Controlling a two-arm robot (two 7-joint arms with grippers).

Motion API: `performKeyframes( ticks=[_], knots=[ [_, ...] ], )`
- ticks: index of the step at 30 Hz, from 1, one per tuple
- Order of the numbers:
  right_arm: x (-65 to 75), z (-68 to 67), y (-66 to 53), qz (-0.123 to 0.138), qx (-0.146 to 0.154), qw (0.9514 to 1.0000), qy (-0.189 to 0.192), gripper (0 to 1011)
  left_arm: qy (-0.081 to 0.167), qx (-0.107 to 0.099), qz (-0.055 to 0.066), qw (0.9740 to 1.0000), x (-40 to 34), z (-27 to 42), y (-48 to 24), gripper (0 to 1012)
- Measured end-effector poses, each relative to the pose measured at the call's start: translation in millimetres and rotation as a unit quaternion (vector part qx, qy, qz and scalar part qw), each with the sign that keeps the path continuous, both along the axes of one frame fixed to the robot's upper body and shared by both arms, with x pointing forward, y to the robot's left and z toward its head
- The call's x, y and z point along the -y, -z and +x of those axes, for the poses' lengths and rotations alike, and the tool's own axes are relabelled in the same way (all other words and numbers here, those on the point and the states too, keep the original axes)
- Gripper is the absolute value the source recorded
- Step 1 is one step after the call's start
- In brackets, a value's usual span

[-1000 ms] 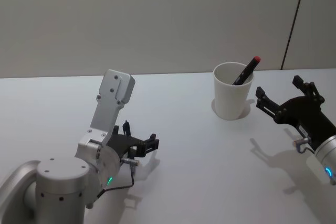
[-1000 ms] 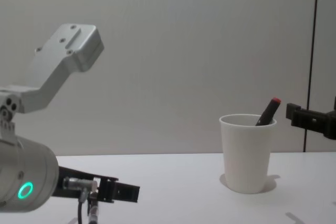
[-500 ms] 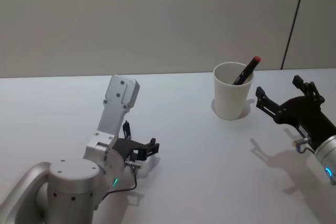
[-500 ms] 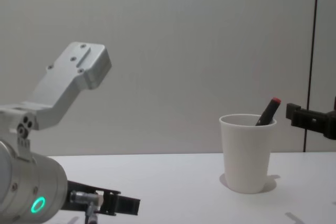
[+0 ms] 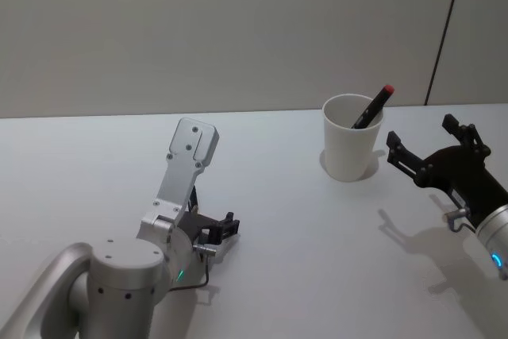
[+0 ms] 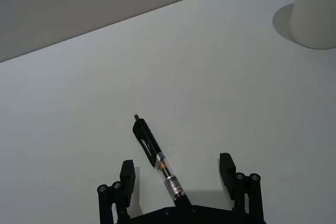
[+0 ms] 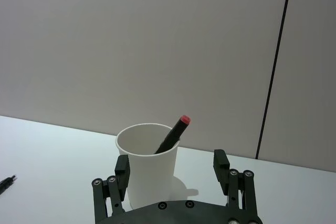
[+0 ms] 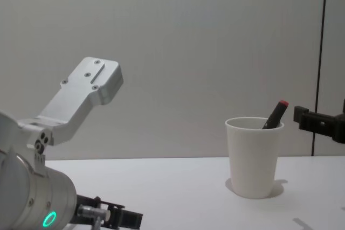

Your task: Place the pen into the pen holder.

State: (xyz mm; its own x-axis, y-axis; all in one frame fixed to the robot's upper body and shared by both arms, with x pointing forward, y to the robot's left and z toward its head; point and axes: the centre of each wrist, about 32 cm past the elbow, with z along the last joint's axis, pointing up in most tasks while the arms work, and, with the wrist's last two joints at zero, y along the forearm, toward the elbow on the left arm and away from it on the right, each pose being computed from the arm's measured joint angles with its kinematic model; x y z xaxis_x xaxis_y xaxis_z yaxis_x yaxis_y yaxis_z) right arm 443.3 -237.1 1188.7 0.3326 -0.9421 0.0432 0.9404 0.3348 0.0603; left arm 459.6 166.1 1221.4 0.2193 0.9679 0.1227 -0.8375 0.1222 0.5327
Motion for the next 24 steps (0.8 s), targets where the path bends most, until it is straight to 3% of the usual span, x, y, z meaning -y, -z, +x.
performKeyframes(
  ticks=[11, 24],
  knots=[
    [0.0, 0.0, 0.0, 0.000, 0.000, 1.0000, 0.000, 1002, -0.018, -0.006, 0.005, 0.9998, 1.8, 3.1, 3.3, 1001],
    [0.0, 0.0, 0.0, 0.000, 0.000, 1.0000, 0.000, 1002, -0.045, -0.015, -0.009, 0.9988, 2.0, 4.8, 4.9, 1003]
  ],
)
